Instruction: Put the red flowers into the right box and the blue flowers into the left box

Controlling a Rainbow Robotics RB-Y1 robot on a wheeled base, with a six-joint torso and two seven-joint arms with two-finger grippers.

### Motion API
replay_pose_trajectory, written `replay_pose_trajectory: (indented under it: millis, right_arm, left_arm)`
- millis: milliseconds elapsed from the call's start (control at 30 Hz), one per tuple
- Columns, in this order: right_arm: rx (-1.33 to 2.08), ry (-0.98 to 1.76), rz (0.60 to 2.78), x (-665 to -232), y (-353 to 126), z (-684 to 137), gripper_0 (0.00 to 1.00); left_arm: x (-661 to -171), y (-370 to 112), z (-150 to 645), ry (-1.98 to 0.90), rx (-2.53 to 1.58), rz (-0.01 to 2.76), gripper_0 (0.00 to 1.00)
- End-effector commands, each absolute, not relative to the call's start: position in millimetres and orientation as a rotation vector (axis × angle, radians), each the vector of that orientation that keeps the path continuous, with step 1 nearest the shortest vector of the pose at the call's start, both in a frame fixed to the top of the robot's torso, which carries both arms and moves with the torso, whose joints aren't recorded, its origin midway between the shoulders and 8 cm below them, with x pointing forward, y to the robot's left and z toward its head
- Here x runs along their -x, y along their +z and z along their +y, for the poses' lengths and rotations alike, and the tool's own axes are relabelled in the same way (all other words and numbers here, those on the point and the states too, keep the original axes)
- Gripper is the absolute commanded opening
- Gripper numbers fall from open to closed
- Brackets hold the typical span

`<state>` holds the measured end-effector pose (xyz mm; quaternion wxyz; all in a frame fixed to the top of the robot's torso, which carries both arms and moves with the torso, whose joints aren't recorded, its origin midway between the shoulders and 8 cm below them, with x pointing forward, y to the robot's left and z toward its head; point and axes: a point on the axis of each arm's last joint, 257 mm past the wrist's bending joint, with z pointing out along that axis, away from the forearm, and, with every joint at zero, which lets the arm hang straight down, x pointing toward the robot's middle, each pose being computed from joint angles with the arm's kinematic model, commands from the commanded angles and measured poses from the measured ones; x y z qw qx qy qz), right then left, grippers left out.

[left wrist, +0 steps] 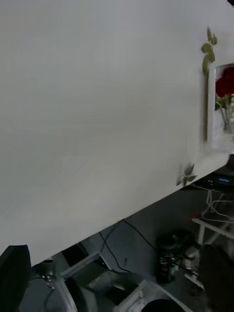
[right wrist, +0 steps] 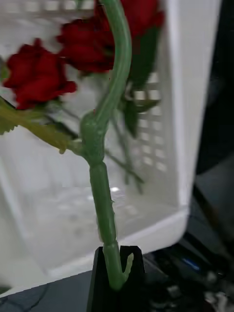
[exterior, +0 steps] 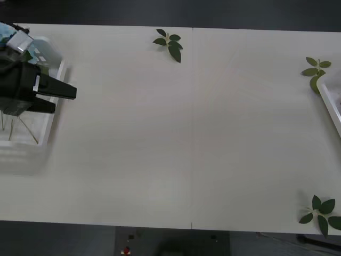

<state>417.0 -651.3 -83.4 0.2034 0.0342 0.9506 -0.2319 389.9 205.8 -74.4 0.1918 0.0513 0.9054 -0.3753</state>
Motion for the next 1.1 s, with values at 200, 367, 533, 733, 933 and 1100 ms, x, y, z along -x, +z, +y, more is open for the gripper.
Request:
replay_pose_trajectory:
  millis: [200, 367, 533, 733, 933, 1100]
  right_arm:
    - [-0.068, -0.782, 2.598, -427, -94, -684, 0.00]
    - [-0.042, -0.876, 2.561, -432, -118, -712, 0.00]
    - [-0.033, -0.922, 2.542, -432, -152, -732, 0.00]
    - [-0.004, -0.972, 2.480, -442, -171, -744, 0.00]
    - [0.033, -0.993, 2.425, -455, -181, -745, 0.00]
    - [0.065, -1.058, 2.415, -453, -183, -750, 0.00]
  left_arm:
    - [-352, -97, 167, -1.059, -0.211, 2.604, 1.00]
    - [-349, -101, 164, -0.703, -0.670, 2.439, 1.00]
    - [-359, -98, 146, -0.549, -1.277, 2.000, 1.00]
    - [-360, -113, 117, -0.600, -1.613, 1.547, 1.00]
    - [-355, -142, 85, -0.722, -1.672, 1.412, 1.00]
    - [-350, -164, 70, -0.727, -1.716, 1.430, 1.00]
